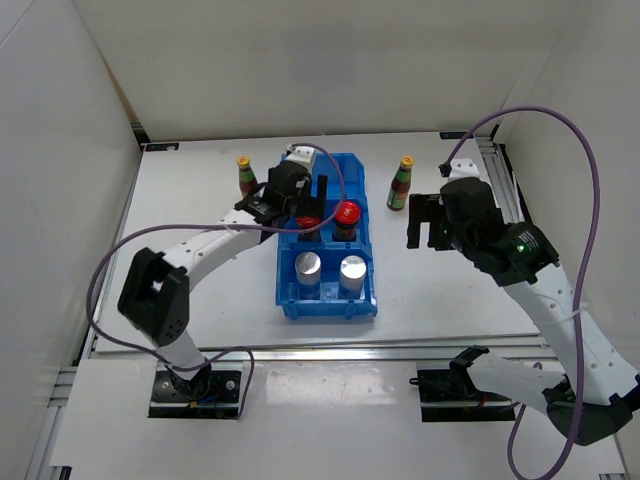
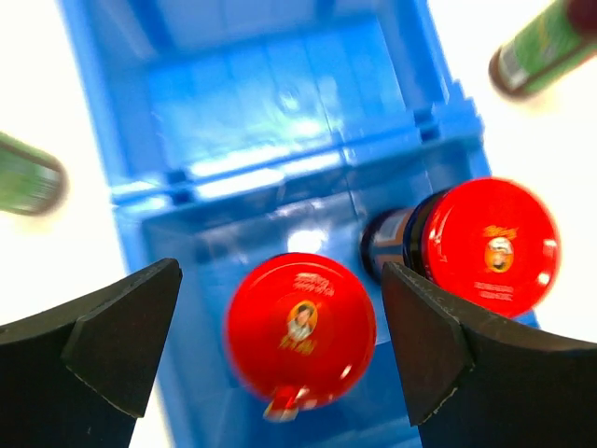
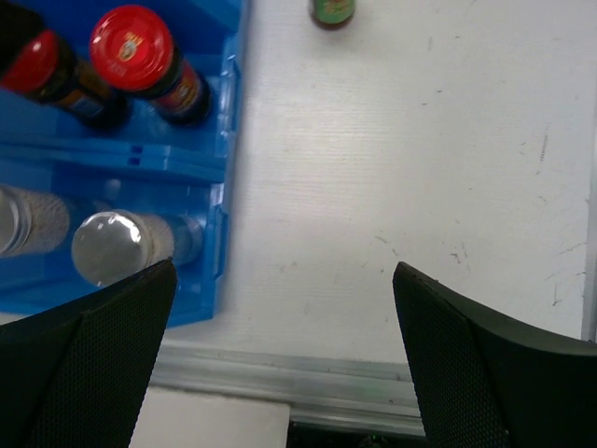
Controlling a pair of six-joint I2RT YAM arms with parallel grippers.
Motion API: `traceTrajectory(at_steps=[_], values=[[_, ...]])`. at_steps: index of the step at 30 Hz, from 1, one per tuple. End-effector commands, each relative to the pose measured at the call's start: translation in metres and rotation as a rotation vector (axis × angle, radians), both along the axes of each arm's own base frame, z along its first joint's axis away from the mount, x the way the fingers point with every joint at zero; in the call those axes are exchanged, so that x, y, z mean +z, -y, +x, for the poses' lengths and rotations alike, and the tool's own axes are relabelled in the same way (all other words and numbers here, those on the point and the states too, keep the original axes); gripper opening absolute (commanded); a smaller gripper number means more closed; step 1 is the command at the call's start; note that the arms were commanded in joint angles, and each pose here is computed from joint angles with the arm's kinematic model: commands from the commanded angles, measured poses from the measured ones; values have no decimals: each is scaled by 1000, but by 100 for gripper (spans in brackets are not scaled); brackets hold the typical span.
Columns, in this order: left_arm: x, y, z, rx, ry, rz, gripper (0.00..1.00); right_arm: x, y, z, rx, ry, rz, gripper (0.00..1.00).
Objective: Organize the condiment bottles
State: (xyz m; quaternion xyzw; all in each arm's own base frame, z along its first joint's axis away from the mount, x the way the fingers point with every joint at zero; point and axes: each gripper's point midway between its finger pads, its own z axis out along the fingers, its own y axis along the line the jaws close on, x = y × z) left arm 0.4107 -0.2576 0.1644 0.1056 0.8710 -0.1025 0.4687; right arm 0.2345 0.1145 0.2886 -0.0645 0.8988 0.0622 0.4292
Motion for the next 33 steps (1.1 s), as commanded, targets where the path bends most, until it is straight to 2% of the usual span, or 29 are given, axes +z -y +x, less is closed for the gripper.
traceTrajectory(at_steps=[1,2,5,7,8,10,12,15,17,18,19,21,23,29,33], values=[[106,-35,-2,79,209,-53,99,1,16,22,-146,76,-19,100],[112,-44,-6,85,221,-48,99,-12,13,27,-136,75,-35,100],[128,-79,-26,124,265,-63,99,-4,1,62,-125,242,44,100],[148,-104,-40,171,335,-84,99,-10,0,78,-141,276,62,100],[134,-113,-47,190,332,-60,99,-20,1,91,-149,259,70,100],[140,-139,-60,252,397,-31,99,-22,-2,111,-114,271,88,100],[118,-157,-69,291,392,26,99,-37,0,133,-105,245,79,100],[104,-182,-83,329,391,64,99,-43,5,165,-103,293,68,100],[93,-197,-91,352,388,81,99,-49,-4,182,-40,368,76,100],[90,-198,-94,348,393,91,99,-46,-8,185,-10,416,78,100],[91,-202,-95,356,413,90,99,-34,-13,199,13,528,84,100],[83,-208,-102,365,436,90,99,-44,-16,205,31,563,78,100],[92,-213,-108,384,488,57,99,-52,-21,220,31,551,75,100],[72,-213,-110,389,474,85,99,-69,-35,259,64,505,53,100],[74,-216,-105,415,477,103,99,-90,-28,285,6,475,-13,100]])
